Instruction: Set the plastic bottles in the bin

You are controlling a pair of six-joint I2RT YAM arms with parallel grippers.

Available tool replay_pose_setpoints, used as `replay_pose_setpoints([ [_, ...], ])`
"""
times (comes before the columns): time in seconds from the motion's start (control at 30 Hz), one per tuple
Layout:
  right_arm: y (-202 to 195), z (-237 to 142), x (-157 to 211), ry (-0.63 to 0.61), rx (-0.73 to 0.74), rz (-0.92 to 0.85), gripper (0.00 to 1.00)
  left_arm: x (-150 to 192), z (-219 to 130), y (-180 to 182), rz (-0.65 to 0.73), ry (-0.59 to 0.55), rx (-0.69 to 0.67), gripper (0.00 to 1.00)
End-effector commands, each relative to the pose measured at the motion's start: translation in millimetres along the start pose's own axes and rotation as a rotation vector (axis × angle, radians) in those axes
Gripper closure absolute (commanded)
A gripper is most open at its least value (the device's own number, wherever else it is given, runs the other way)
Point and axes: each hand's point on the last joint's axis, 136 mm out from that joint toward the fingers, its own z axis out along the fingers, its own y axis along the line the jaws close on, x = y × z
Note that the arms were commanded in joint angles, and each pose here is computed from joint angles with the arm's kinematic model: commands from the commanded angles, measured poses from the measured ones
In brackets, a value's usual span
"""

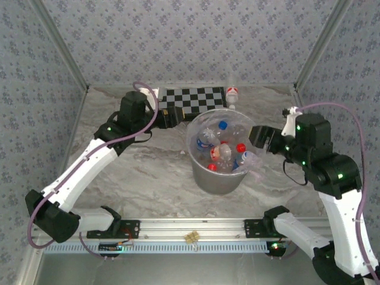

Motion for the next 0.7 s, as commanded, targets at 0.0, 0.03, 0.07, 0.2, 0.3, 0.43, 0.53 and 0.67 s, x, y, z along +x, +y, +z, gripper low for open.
replay_pose_setpoints([
  [0.0, -31, 5, 50, 0.204, 0.117, 0.002, 0.18, -6, -7, 8, 0.030, -0.003, -0.034, 0.17],
  [0.03, -33, 5, 55, 0.214, 0.114, 0.012, 0.18, -7, -9, 12, 0.026, -0.007, -0.044, 0.17],
  [0.07, -32, 7, 59, 0.225, 0.102, 0.022, 0.18, -8, -12, 15, 0.023, -0.012, -0.051, 0.16],
  [0.2, -21, 30, 71, 0.259, 0.008, 0.070, 0.18, -8, -24, 48, -0.008, -0.024, -0.135, 0.15],
  [0.3, -15, 47, 73, 0.267, -0.033, 0.087, 0.20, -6, -40, 80, -0.021, -0.042, -0.241, 0.14],
  [0.43, 3, 69, 73, 0.265, -0.118, 0.097, 0.23, -1, -71, 123, -0.042, -0.075, -0.392, 0.13],
  [0.53, 26, 86, 66, 0.238, -0.171, 0.067, 0.23, 10, -100, 162, -0.085, -0.103, -0.559, 0.12],
  [0.67, 68, 117, 54, 0.192, -0.259, 0.049, 0.24, 34, -134, 211, -0.168, -0.127, -0.757, 0.12],
])
